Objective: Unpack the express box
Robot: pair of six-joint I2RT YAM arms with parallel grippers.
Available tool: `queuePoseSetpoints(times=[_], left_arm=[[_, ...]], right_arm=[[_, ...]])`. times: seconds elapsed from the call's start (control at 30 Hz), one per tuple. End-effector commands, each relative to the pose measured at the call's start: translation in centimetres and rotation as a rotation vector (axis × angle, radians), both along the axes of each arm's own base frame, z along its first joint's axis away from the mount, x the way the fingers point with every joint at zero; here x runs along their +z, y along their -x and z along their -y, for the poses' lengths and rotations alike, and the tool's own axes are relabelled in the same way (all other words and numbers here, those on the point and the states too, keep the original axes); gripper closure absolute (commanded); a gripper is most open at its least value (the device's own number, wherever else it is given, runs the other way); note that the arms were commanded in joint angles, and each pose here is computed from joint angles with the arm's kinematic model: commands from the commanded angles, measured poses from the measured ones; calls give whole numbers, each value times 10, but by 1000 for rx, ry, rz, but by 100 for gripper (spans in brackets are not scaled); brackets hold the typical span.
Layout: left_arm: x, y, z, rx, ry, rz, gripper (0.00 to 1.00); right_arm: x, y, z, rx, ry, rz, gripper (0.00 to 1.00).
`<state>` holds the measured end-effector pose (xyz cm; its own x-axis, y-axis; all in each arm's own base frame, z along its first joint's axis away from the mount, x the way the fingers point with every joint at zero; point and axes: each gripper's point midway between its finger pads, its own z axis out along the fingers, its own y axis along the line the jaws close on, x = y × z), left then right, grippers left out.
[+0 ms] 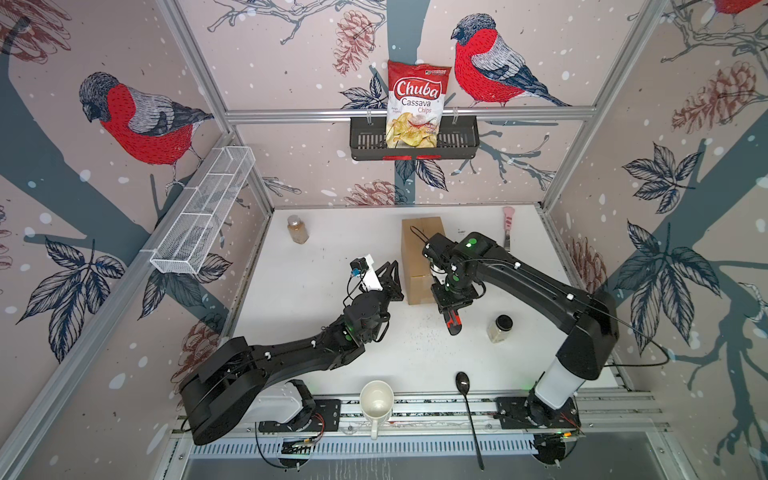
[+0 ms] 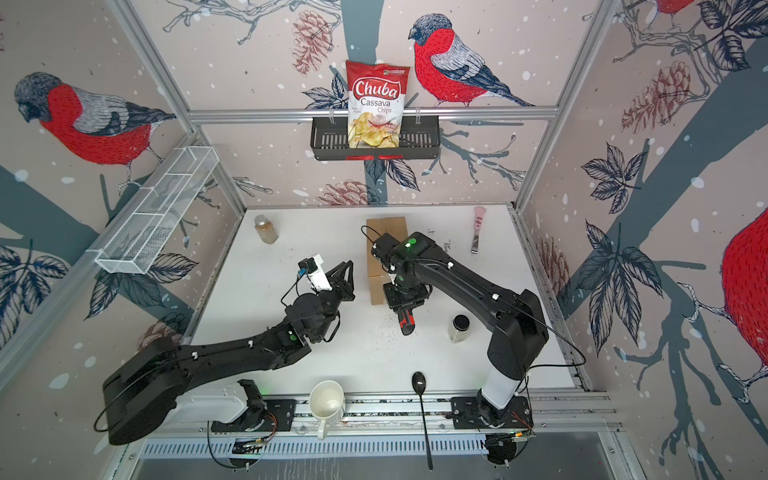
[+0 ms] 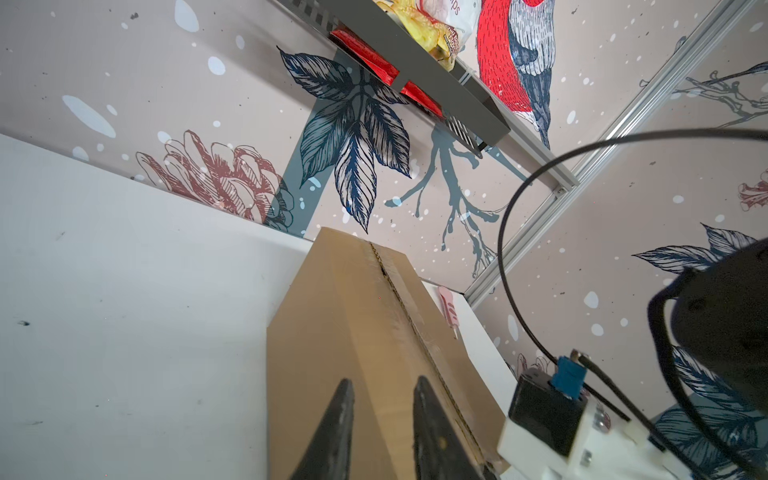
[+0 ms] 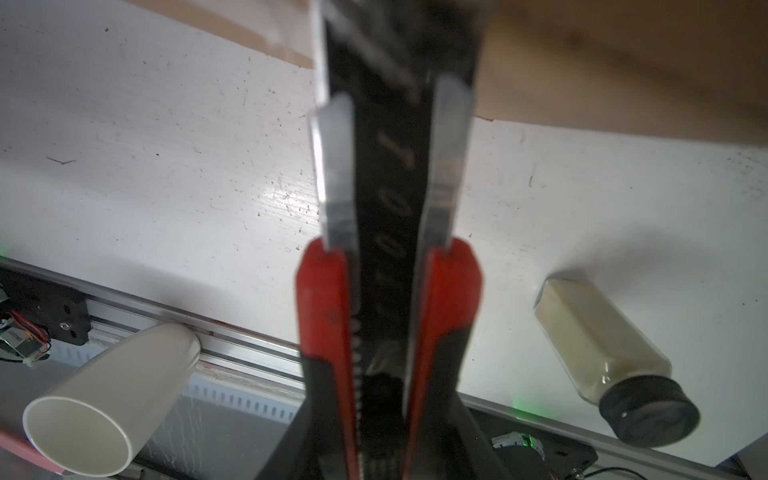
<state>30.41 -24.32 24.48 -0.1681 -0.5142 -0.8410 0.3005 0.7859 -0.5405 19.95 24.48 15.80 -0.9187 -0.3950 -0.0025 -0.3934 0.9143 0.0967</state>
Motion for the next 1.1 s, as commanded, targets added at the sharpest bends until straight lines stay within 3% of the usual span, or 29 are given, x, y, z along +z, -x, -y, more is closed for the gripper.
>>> queuePoseSetpoints(times=[0.0,0.57,0.73,0.9,1.07], left_arm=[[2,-1,-1,-7,-41,7,73],[-7,-8,1,2,-20,-16,75],[-2,5,27,-134,-45,-37,77],[1,49,65,-347,-122,-77,67],[-18,85,91,-561,-140,-159,80]], right_arm=[[0,8,-1,-25,-6,-24,100],[-5,48,23,19,16,-40,100],[-3,41,26,15,20,-15,100],[5,29,23,11,5,13,100],[5,22,21,12,5,22,100]])
